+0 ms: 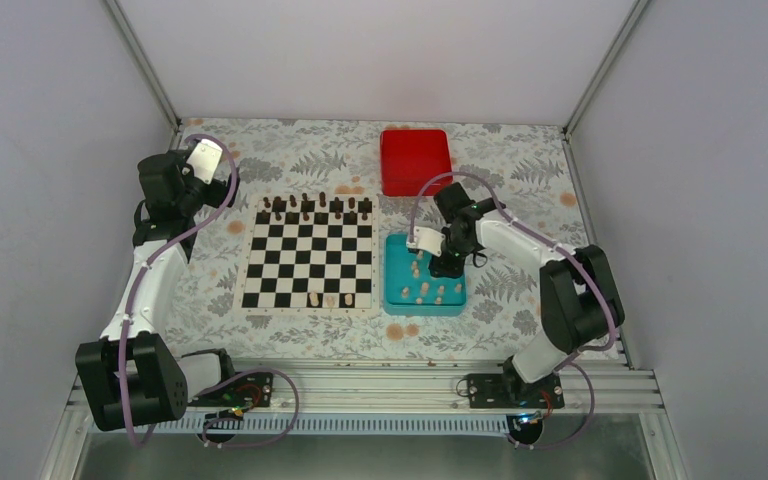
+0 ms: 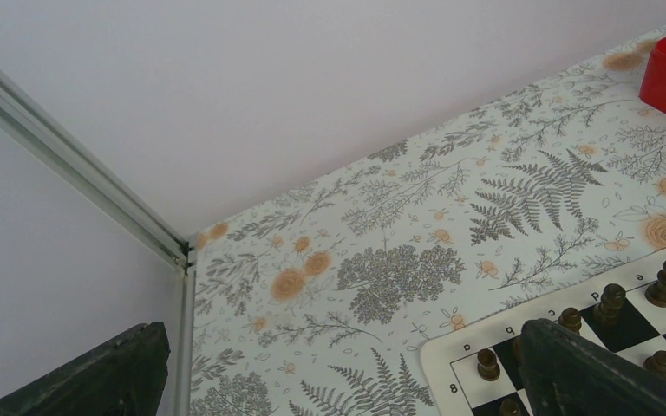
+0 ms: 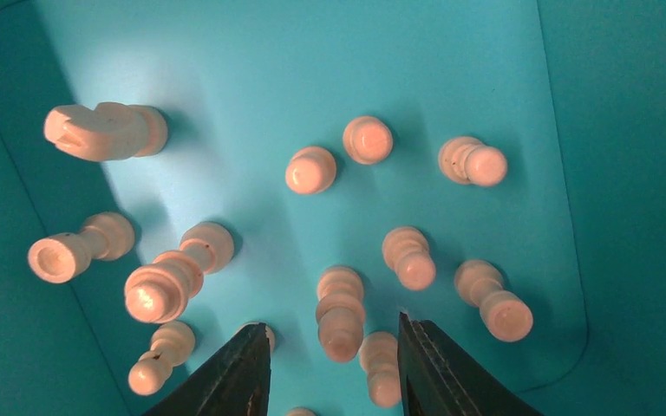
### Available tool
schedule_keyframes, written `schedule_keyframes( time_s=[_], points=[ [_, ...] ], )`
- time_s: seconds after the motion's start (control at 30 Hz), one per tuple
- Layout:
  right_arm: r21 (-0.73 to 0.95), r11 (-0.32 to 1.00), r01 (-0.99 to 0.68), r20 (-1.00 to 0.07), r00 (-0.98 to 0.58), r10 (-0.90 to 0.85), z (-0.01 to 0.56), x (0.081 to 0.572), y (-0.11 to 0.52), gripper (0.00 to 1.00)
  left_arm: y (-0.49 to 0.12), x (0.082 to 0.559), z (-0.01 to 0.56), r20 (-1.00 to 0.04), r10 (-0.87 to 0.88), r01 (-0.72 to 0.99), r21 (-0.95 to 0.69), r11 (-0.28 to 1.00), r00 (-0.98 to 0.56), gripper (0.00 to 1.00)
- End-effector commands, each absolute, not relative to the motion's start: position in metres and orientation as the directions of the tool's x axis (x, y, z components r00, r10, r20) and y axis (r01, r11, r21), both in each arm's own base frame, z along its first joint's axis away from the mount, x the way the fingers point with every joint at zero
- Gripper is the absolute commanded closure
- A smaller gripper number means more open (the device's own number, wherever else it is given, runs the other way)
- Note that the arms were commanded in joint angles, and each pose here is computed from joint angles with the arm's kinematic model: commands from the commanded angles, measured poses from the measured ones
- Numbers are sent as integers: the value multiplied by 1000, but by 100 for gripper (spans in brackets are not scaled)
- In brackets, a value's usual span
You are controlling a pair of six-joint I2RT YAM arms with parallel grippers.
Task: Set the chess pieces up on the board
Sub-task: Pick up the chess piece from the storage box.
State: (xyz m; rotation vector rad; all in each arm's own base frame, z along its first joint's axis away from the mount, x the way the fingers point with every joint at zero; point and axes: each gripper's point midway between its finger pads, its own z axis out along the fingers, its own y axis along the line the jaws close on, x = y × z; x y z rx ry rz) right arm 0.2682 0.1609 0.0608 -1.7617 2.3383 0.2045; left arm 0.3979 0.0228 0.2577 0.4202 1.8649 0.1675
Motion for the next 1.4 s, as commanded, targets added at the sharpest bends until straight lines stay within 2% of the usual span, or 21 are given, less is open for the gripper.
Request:
schedule_keyframes(
  time_s=[0.0, 0.6, 0.83, 0.97, 1.13, 1.37],
  points=[
    [14, 289, -957, -256, -283, -924, 52, 269, 164, 60, 23, 399, 257, -890, 364, 213, 313, 926, -274, 0],
    [9, 298, -955, -222, -292, -930, 38, 269, 158, 68, 22, 398, 259, -893, 360, 217, 308, 926, -269, 0],
    [1, 297, -955, -235, -289, -928, 45, 272, 160, 82, 21, 396, 259, -893, 361, 218, 309, 926, -268, 0],
    [-12, 295, -955, -260, -282, -923, 65, 276, 165, 88, 21, 396, 261, -895, 361, 218, 309, 926, -263, 0],
    [-72, 284, -956, -276, -254, -927, 114, 286, 172, 91, 21, 395, 265, -896, 363, 213, 313, 925, -257, 0],
    [-192, 154, -969, -357, -77, -931, 203, 295, 240, 92, 22, 395, 270, -898, 365, 206, 319, 925, -247, 0]
  ],
)
